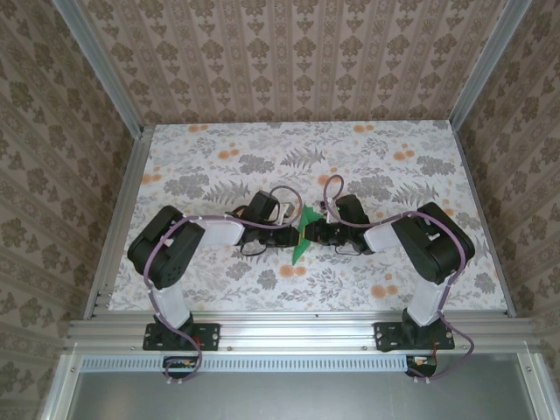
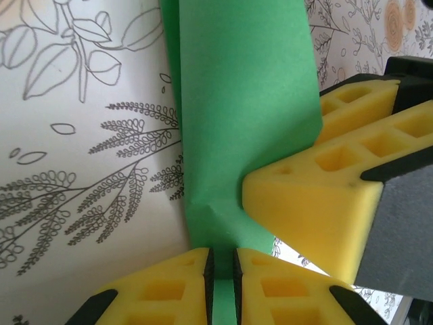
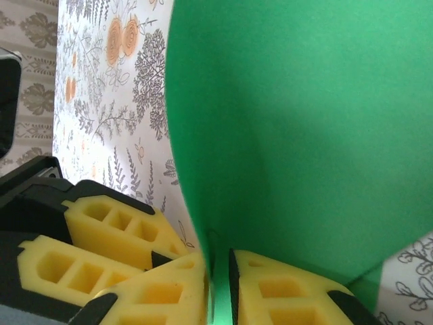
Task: Fold a paper plane with a square sheet of paper (pick it up from the middle)
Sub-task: Fold the wing for the fifth time at the center of the table.
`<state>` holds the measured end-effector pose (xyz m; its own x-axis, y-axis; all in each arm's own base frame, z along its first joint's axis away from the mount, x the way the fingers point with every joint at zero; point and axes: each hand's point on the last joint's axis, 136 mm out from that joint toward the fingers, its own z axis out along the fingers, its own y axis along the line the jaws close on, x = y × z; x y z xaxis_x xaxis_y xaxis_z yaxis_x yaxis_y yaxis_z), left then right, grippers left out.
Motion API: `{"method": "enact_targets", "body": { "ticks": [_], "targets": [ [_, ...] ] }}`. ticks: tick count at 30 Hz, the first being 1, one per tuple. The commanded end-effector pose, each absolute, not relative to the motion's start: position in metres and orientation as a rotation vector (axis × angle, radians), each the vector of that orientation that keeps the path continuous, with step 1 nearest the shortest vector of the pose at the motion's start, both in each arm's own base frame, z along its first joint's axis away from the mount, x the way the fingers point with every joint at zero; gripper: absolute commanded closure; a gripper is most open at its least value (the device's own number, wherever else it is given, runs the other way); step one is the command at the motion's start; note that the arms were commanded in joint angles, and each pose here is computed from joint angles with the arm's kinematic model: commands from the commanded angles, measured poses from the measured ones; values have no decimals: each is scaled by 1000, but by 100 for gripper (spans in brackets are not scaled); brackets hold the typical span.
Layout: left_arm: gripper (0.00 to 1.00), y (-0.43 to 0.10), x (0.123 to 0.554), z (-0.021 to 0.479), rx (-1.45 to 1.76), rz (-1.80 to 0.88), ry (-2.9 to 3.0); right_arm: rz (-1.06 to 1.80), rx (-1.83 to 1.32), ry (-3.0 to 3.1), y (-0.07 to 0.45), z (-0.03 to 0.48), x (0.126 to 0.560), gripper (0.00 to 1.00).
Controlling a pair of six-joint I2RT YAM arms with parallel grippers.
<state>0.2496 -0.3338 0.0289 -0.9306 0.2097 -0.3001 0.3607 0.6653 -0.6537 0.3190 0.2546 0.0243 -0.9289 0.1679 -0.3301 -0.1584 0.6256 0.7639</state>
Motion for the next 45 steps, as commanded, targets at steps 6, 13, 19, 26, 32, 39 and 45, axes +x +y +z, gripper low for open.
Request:
{"method": "enact_targets", "body": {
  "ticks": [6,13,19,26,32,39,45],
  "targets": [
    [83,-337,246,25,564,-1013,2698,1106,128,2531,236,9,319,80],
    [78,-331,250,36,538,-976,2650,1072,179,2544,230,4,319,94],
    [65,-322,232,47,631,-895,2576,1060,215,2546,228,2,321,97],
    [61,-310,215,45,723,-713,2550,1051,222,2548,227,2,321,97],
    [65,-314,207,37,850,-575,2537,1054,225,2551,227,1,322,98],
    [74,-318,210,32,890,-471,2516,1053,231,2557,227,-1,321,98],
    [77,-318,214,32,878,-437,2503,1057,227,2560,228,-1,322,99]
  ]
}}
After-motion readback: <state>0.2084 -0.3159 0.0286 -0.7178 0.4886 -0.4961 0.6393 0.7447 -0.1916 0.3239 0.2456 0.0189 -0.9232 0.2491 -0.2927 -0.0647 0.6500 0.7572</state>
